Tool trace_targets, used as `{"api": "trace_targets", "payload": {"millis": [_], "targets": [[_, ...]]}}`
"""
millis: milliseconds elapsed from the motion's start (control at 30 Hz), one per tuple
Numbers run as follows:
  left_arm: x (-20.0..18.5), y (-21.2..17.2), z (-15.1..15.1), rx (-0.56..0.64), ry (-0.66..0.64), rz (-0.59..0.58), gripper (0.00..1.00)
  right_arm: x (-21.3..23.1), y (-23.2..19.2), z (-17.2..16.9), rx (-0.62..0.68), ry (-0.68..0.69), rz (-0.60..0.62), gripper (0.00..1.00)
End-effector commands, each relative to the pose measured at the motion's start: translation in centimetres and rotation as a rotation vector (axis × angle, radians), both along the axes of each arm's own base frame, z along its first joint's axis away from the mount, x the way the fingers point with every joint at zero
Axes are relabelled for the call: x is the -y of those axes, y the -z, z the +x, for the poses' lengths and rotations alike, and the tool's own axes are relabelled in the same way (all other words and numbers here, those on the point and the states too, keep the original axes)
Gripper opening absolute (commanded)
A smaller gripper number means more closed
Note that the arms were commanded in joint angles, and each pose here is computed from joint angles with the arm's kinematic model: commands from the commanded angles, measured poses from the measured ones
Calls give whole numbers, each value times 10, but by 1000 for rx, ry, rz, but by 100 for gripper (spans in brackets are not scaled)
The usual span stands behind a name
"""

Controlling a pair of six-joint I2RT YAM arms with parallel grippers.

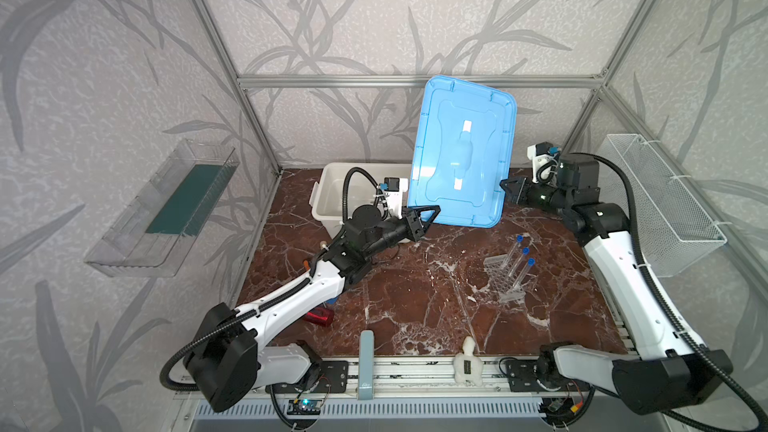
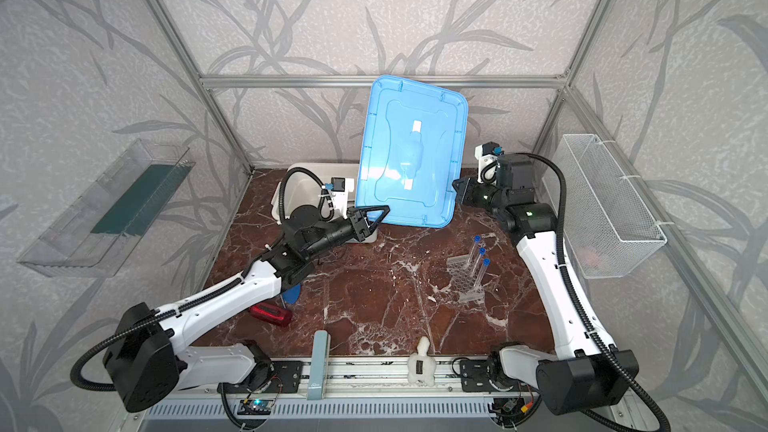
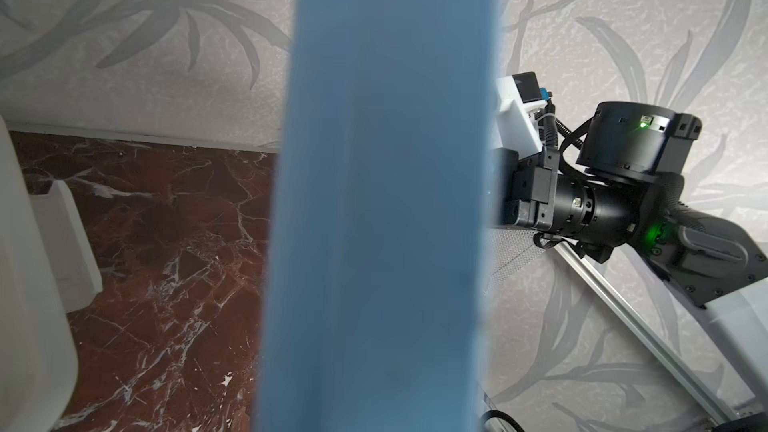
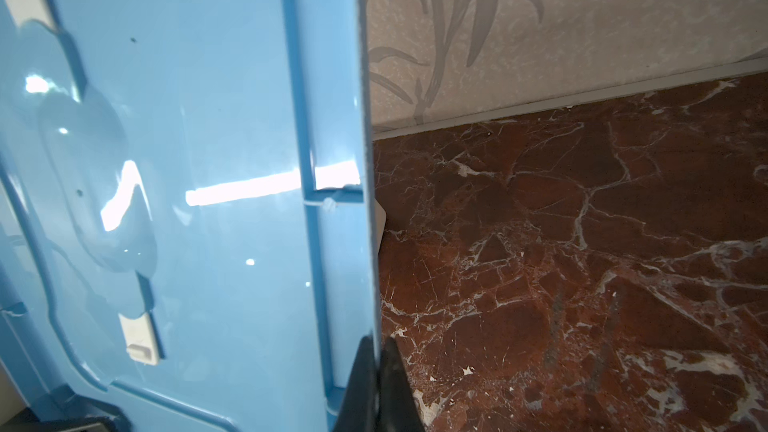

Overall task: Organize the chemistry lab equipment
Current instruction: 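Grip the blue lid edges with both grippers and tilt it upright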

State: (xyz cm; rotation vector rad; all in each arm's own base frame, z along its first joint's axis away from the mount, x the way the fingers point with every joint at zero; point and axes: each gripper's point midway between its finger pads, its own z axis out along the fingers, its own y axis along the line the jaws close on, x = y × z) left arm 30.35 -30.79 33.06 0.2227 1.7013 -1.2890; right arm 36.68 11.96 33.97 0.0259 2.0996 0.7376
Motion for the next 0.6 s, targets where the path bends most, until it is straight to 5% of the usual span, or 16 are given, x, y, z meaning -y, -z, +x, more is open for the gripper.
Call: {"api": "trace_targets", "payload": {"millis": [0, 133, 200, 267, 333, 400, 567], "targets": [[-9, -13, 3, 45, -64, 20, 23, -15, -6, 4, 34, -31, 40, 0], [-13, -17, 2, 69, -77, 36, 15, -32, 6, 3, 10, -76, 40, 0], [-19, -14, 3, 83, -108, 91, 10, -37, 11, 3, -9, -95, 55, 23], [-31, -10, 5, 111, -163, 198, 3, -32, 15, 3, -37, -57, 50, 57], [-44, -9, 9, 139, -224, 313, 0, -24, 11, 1, -30, -13, 36, 72], [-56, -10, 12, 184, -268, 438, 0, -17, 0, -3, 0, 23, 34, 100], [-70, -24, 16, 306, -320, 651, 0, -17, -43, -16, 68, 0, 119, 99]]}}
